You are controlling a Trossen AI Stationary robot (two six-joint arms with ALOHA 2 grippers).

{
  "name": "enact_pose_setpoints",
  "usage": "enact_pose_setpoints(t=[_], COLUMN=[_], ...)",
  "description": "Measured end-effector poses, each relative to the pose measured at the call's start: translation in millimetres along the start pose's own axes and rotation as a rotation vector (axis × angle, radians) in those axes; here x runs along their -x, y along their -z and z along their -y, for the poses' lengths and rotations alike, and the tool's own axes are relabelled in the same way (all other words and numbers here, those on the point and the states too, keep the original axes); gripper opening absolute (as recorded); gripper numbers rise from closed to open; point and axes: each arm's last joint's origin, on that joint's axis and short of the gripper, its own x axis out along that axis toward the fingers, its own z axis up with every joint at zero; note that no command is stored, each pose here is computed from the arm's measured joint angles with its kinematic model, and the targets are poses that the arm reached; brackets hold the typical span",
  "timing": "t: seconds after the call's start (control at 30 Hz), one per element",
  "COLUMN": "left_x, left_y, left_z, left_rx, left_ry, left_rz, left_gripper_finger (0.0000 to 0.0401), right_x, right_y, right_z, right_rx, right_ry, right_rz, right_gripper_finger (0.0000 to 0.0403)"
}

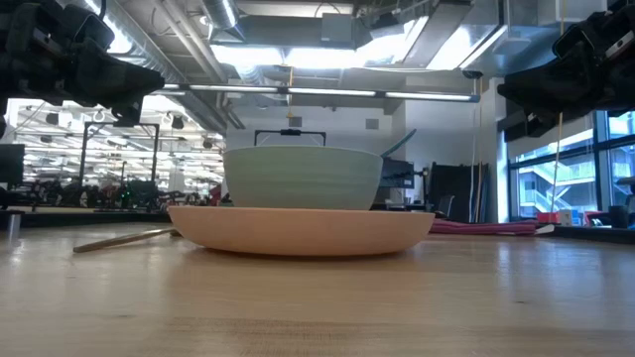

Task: Set table place
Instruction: Return to Home Position

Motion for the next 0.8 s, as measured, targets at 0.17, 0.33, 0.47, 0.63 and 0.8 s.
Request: enact_pose_setpoints(t=[0.17, 0.33, 0.47, 0.63, 0.8], left_x=[0.0, 0.0, 0.0, 0.0, 0.0], left_y=[0.0, 0.0, 0.0, 0.0, 0.0], left_z=[0.0, 0.0, 0.0, 0.0, 0.0], left_rx=[0.0, 0.0, 0.0, 0.0, 0.0], left_ry=[0.0, 0.0, 0.0, 0.0, 0.0], left_rz=[0.0, 0.0, 0.0, 0.0, 0.0], left_gripper_finger=[0.0029, 0.0023, 0.0018, 0.0011, 0.0006], right_x=[0.0, 0.0, 0.0, 0.0, 0.0], right_y=[0.0, 0.0, 0.0, 0.0, 0.0], right_z=[0.0, 0.0, 0.0, 0.0, 0.0], right_rx=[0.0, 0.0, -0.001, 0.0, 0.0], right_ry=[0.0, 0.0, 0.0, 0.0, 0.0], right_rz=[0.0, 0.0, 0.0, 0.0, 0.0], right_gripper_finger=[0.0081, 0.0081, 0.0081, 0.0081, 0.0081])
